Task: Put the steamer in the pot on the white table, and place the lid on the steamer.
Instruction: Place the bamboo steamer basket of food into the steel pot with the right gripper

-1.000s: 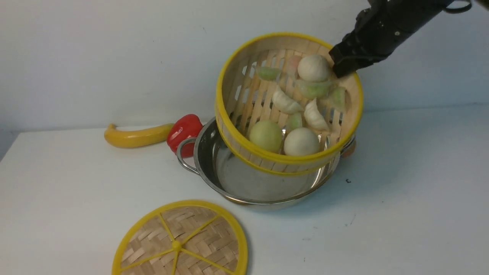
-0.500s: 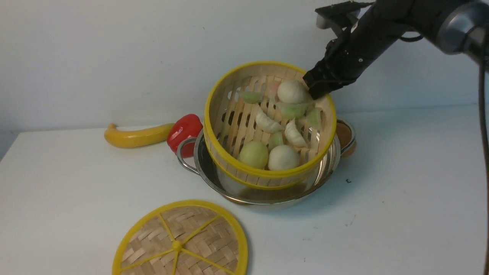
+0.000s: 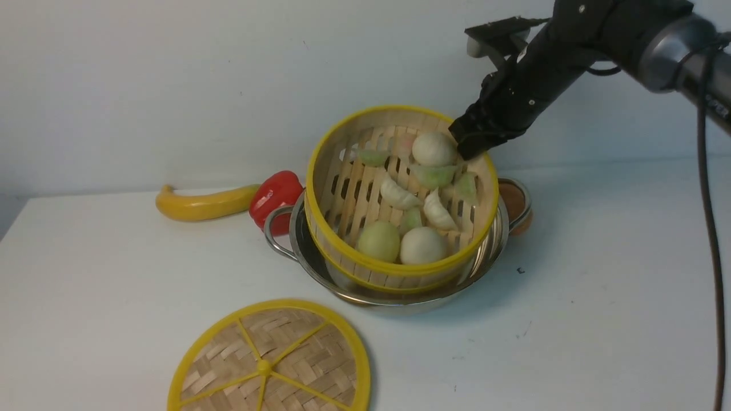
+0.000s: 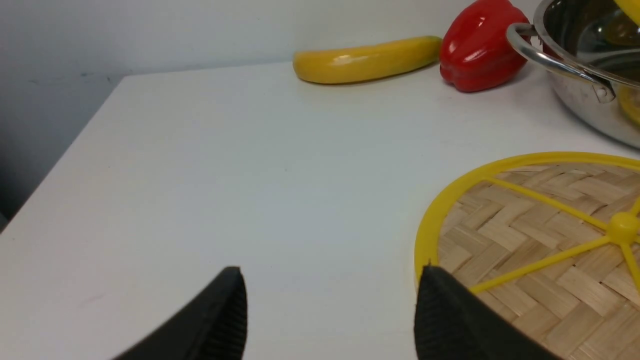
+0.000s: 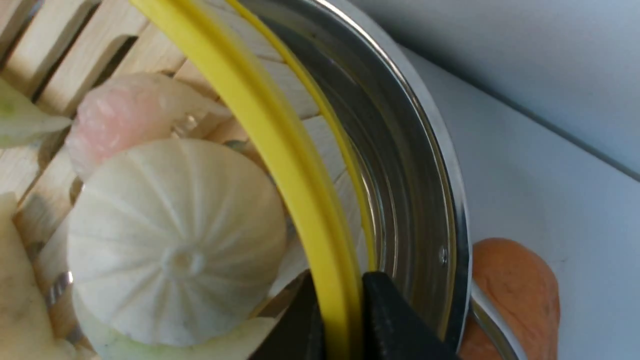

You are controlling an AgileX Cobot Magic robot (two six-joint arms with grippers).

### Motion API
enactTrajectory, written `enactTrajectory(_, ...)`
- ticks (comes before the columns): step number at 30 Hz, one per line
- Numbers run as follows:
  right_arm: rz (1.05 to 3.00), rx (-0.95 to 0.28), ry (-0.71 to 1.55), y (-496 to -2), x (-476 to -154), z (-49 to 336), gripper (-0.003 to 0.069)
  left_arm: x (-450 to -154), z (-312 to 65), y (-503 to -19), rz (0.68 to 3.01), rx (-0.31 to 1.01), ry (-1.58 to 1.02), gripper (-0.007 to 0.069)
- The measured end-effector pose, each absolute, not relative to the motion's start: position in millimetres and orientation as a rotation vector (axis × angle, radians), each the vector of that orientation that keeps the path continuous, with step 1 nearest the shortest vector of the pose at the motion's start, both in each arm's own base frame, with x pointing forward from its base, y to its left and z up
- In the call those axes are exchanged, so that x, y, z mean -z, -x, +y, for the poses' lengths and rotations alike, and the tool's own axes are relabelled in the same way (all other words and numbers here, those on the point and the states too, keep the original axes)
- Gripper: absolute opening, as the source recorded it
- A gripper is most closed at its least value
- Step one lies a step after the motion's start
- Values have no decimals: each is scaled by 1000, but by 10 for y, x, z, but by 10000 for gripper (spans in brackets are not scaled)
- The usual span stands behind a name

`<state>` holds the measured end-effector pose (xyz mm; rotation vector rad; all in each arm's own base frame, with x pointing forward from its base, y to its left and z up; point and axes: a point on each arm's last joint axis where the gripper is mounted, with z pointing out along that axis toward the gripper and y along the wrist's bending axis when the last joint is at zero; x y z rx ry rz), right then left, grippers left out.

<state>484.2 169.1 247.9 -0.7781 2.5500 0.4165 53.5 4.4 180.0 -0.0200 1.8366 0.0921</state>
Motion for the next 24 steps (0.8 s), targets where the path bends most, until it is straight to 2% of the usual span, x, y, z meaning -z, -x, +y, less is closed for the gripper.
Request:
enactTrajectory(13,2560,-417,791,-4916,-2253,1713,84,-1800,44,-535,1837,-92,20,419)
enactTrajectory(24,2528,-388,776,-4961,-2237,1709,84,-1800,44,-535,1837,-92,20,419)
